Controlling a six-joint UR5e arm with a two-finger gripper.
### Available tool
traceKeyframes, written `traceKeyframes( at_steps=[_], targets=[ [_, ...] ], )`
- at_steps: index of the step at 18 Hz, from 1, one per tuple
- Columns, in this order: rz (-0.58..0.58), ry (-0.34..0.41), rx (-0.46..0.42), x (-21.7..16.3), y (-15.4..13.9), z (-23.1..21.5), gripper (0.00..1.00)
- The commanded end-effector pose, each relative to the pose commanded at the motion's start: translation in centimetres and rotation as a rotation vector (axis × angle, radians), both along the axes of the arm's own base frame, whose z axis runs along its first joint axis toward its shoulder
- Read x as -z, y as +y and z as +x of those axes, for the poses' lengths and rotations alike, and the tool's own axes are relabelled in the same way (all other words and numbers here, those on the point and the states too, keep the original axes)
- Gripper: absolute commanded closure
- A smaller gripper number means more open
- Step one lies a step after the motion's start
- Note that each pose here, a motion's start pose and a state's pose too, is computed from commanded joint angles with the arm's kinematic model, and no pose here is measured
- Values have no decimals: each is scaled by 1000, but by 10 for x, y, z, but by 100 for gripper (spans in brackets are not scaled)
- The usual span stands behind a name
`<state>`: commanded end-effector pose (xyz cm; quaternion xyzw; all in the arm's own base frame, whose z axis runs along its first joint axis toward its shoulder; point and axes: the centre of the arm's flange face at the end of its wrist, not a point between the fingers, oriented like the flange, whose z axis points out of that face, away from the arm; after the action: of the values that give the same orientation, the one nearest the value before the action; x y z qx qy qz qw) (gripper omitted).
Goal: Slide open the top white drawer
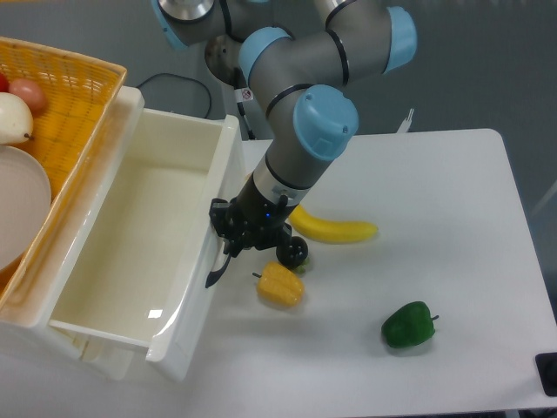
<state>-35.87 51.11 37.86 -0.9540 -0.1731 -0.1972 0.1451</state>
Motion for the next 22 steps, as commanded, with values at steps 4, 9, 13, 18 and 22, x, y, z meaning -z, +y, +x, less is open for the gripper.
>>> traceKeyframes(
  at_steps=[4, 9, 13, 18, 22],
  targets=[
    [2, -7, -13, 2, -3, -7, 83],
    [22, -13, -21, -3, -3, -11, 83],
    [23, -14, -20, -2, -3, -11, 54],
    [21, -17, -21, 1, -2, -12, 47],
    [24, -14, -21, 0, -2, -14, 46]
  ],
)
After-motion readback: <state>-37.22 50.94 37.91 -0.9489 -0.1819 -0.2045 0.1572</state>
